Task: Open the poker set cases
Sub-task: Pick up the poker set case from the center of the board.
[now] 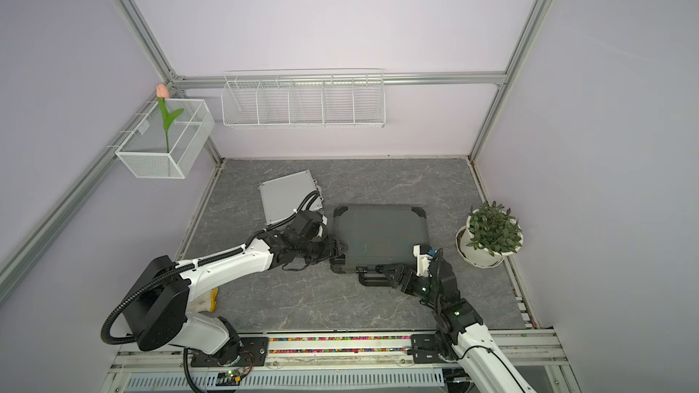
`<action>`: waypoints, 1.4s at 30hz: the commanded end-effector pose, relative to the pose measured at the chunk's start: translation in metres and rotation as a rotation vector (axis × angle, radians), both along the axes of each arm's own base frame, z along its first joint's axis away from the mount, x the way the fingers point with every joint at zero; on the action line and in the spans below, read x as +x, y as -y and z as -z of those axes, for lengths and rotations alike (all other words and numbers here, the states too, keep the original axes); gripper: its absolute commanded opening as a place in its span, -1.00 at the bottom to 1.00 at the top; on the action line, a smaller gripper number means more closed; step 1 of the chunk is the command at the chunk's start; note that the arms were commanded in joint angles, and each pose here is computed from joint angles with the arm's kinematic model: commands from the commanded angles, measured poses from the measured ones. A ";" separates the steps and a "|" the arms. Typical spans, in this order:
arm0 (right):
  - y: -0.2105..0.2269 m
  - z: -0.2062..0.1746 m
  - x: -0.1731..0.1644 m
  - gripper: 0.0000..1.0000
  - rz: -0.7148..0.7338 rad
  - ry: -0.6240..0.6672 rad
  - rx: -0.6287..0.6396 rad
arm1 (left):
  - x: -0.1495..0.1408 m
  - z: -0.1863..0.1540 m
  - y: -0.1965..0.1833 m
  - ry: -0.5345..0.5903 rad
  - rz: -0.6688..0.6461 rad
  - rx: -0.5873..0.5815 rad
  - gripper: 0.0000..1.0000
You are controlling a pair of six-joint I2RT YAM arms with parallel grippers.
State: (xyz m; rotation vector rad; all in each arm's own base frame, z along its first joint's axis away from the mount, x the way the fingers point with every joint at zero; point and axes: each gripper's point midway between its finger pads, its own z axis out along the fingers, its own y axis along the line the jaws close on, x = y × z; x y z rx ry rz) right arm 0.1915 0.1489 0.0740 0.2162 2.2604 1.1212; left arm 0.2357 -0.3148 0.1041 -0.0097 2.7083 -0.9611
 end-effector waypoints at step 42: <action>-0.002 0.009 -0.026 0.01 0.027 -0.266 0.072 | -0.034 -0.104 -0.009 1.240 0.666 0.348 0.42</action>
